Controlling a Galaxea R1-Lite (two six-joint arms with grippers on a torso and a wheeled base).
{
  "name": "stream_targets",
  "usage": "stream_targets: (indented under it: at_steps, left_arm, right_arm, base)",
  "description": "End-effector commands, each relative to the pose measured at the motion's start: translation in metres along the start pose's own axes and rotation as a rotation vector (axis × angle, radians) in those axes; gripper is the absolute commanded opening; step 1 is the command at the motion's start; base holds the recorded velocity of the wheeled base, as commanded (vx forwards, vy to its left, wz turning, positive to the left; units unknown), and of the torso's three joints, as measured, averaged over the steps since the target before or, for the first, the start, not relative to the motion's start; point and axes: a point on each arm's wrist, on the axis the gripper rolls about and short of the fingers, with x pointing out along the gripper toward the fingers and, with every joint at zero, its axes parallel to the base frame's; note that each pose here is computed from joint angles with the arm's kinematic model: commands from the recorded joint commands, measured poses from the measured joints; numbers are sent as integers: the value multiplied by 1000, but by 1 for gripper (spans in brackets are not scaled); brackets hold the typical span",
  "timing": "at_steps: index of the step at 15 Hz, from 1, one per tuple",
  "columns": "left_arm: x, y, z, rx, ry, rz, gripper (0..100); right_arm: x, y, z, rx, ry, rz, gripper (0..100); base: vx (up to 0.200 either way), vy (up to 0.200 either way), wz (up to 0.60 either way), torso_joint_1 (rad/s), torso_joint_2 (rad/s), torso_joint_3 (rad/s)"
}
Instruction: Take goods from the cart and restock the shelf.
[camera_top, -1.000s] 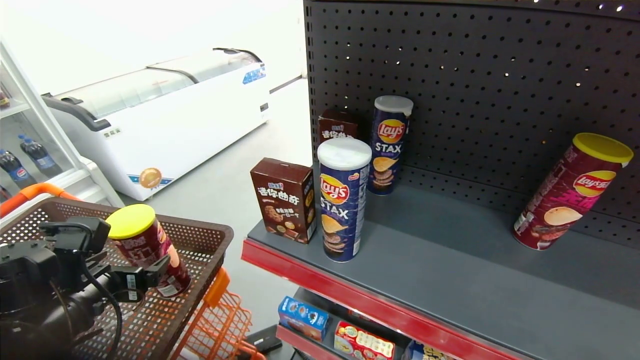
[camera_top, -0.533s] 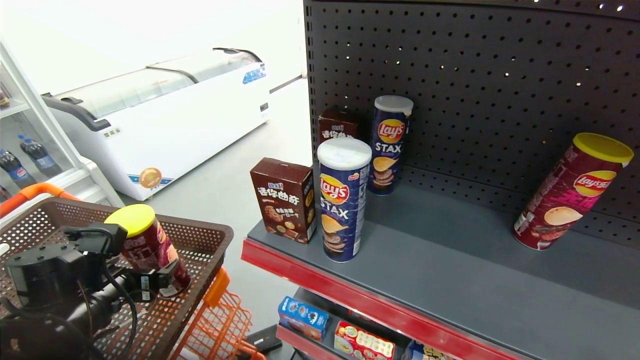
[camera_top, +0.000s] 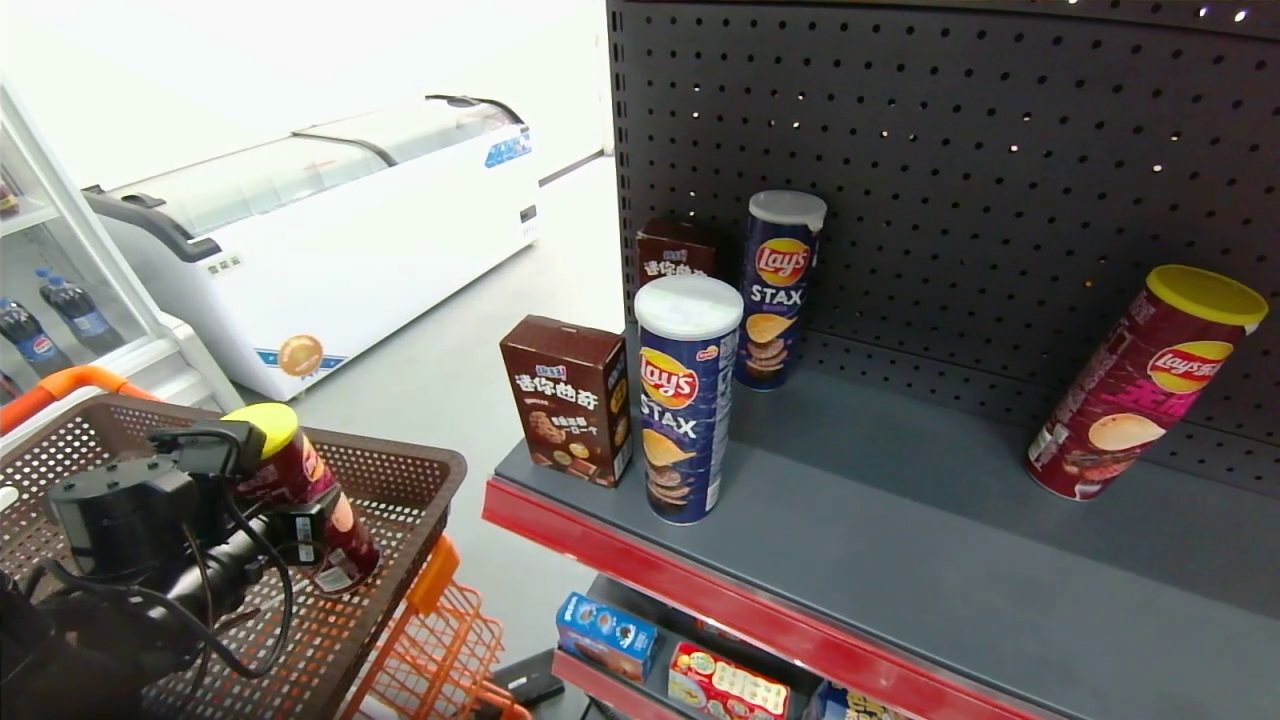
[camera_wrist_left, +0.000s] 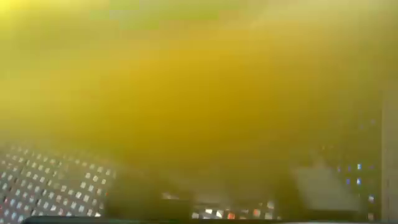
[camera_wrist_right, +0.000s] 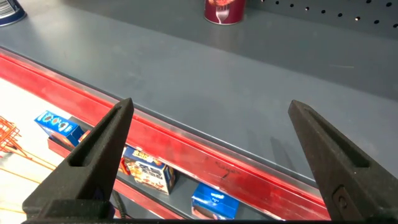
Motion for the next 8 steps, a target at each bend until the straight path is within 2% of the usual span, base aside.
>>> stream_targets:
  at_steps: [1, 2, 4, 5, 7, 8]
  left_arm:
    - [6, -3, 5, 0, -28, -7, 0]
    - [6, -5, 8, 0, -54, -13, 0]
    - [5, -8, 12, 6, -66, -22, 0]
    - [-3, -6, 25, 2, -104, -25, 0]
    - [-19, -9, 44, 2, -139, -50, 0]
    - [-21, -9, 46, 3, -143, -53, 0]
  right_arm:
    - [0, 0, 0, -2, 1, 0, 100]
    - [0, 0, 0, 0, 1, 0, 100]
    - [0, 0, 0, 0, 0, 0, 100]
    - [0, 0, 0, 0, 0, 0, 100]
    - [0, 0, 0, 0, 0, 0, 100]
    - [0, 0, 0, 0, 0, 0, 100]
  base:
    - [0, 0, 0, 0, 0, 0]
    - [0, 0, 0, 0, 0, 0]
    - [0, 0, 0, 0, 0, 0]
    - [0, 0, 0, 0, 0, 0]
    - [0, 0, 0, 0, 0, 0]
    - [0, 0, 0, 0, 0, 0]
